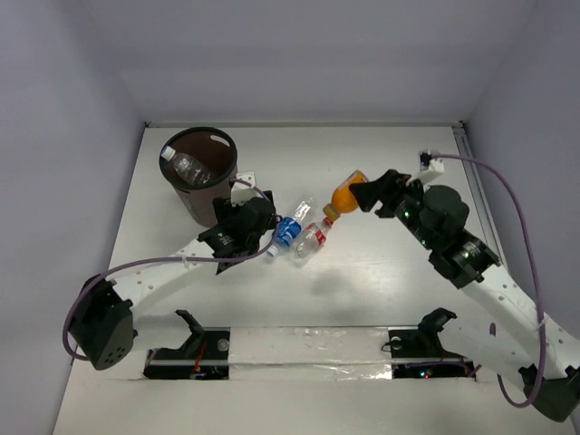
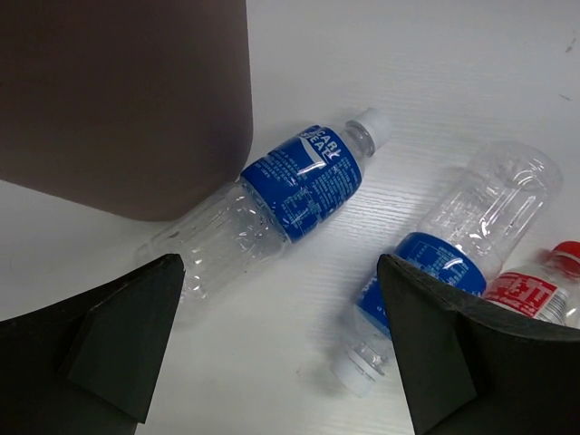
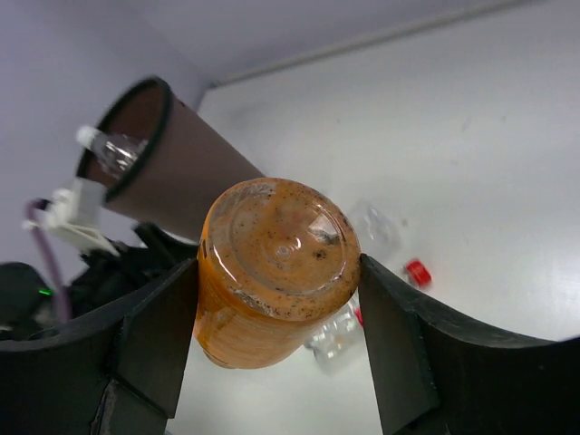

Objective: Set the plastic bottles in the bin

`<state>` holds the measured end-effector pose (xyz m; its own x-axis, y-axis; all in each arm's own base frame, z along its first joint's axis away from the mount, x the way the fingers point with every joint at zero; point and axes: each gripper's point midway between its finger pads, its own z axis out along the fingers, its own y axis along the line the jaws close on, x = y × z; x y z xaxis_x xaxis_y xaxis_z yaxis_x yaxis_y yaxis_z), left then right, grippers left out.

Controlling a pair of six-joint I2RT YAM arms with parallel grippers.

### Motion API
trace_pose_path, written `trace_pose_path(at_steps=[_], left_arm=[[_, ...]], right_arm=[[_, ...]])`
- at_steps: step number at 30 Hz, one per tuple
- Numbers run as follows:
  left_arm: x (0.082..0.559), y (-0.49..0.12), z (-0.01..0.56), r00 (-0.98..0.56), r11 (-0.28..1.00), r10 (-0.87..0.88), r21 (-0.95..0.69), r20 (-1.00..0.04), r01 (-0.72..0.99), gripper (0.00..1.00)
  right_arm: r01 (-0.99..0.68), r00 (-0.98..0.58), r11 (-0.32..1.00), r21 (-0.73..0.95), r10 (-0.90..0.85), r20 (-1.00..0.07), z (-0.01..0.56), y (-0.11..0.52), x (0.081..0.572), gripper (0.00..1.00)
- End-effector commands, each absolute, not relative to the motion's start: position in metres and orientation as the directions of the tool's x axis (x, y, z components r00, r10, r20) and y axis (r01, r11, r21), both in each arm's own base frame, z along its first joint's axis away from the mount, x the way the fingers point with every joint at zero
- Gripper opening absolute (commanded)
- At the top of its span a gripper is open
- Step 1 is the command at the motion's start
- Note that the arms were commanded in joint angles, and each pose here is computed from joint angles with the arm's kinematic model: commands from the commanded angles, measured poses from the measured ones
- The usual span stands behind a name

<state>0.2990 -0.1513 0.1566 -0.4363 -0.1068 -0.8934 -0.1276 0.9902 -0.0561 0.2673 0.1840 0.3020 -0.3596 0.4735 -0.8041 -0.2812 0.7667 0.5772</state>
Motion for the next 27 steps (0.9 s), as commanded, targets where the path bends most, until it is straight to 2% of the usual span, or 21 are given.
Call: trace_pose_path(at_steps=[1, 2, 7, 9, 11, 12, 13, 15, 16, 18, 20, 21, 22, 23, 24, 25, 27], left_arm=[[0.32, -0.151, 0.185, -0.339, 0.984, -0.137, -0.088, -0.931, -0.158, 0.86], [0.323, -0.148, 0.183, -0.338, 0.983, -0.134, -0.081, -0.932, -0.165, 0.86], [0.317, -0.144, 0.16, -0.378, 0.984, -0.133, -0.076, -0.916, -0.16, 0.87], [0.31, -0.145, 0.155, -0.373, 0.981, -0.173, -0.127, -0.912, -0.146, 0.86], [0.303, -0.144, 0.159, -0.357, 0.977, -0.207, -0.173, -0.911, -0.125, 0.86], [0.296, -0.145, 0.153, -0.369, 0.977, -0.212, -0.185, -0.905, -0.107, 0.86], [0.291, -0.147, 0.164, -0.346, 0.972, -0.236, -0.221, -0.908, -0.085, 0.86], [0.283, -0.149, 0.171, -0.338, 0.965, -0.26, -0.258, -0.905, -0.049, 0.85], [0.275, -0.149, 0.183, -0.313, 0.954, -0.291, -0.301, -0.904, -0.019, 0.83], [0.264, -0.154, 0.192, -0.31, 0.939, -0.313, -0.342, -0.898, 0.042, 0.79], [0.252, -0.152, 0.207, -0.287, 0.903, -0.388, -0.423, -0.876, 0.069, 0.71], [0.246, -0.148, 0.204, -0.302, 0.901, -0.392, -0.43, -0.869, 0.065, 0.61], [0.24, -0.143, 0.214, -0.284, 0.88, -0.432, -0.469, -0.856, 0.075, 0.56], [0.236, -0.142, 0.217, -0.285, 0.863, -0.464, -0.501, -0.839, 0.07, 0.52], [0.233, -0.14, 0.219, -0.288, 0.853, -0.48, -0.518, -0.829, 0.069, 0.49], [0.228, -0.138, 0.216, -0.305, 0.853, -0.478, -0.518, -0.824, 0.063, 0.42], [0.22, -0.127, 0.212, -0.317, 0.835, -0.517, -0.549, -0.795, 0.017, 0.36]], right_arm=[[-0.341, -0.235, 0.802, 0.49, 0.433, -0.871, 0.36, 0.182, 0.282, 0.55], [-0.37, -0.194, 0.791, 0.487, 0.447, -0.873, 0.39, 0.184, 0.284, 0.55], [-0.497, -0.131, 0.751, 0.435, 0.431, -0.893, 0.448, 0.223, 0.314, 0.55], [-0.56, -0.089, 0.71, 0.427, 0.461, -0.883, 0.483, 0.237, 0.319, 0.55], [-0.631, -0.134, 0.654, 0.417, 0.438, -0.889, 0.48, 0.272, 0.332, 0.55], [-0.67, -0.092, 0.623, 0.404, 0.471, -0.877, 0.508, 0.279, 0.33, 0.55], [-0.69, -0.085, 0.61, 0.389, 0.465, -0.881, 0.513, 0.29, 0.332, 0.55], [-0.711, -0.117, 0.589, 0.384, 0.439, -0.891, 0.503, 0.324, 0.348, 0.55], [-0.752, -0.09, 0.553, 0.359, 0.452, -0.887, 0.528, 0.333, 0.343, 0.55], [-0.766, -0.127, 0.534, 0.357, 0.419, -0.899, 0.513, 0.369, 0.357, 0.56], [-0.797, -0.081, 0.515, 0.315, 0.426, -0.901, 0.537, 0.386, 0.356, 0.56], [-0.789, -0.136, 0.524, 0.32, 0.359, -0.923, 0.505, 0.414, 0.367, 0.57], [-0.792, -0.113, 0.539, 0.286, 0.331, -0.937, 0.502, 0.423, 0.371, 0.57], [-0.804, -0.075, 0.533, 0.264, 0.35, -0.934, 0.523, 0.427, 0.369, 0.57], [-0.794, -0.108, 0.549, 0.261, 0.296, -0.949, 0.493, 0.447, 0.383, 0.58], [-0.793, -0.097, 0.559, 0.244, 0.28, -0.955, 0.489, 0.454, 0.386, 0.58], [-0.805, -0.078, 0.548, 0.229, 0.285, -0.955, 0.495, 0.465, 0.386, 0.58]])
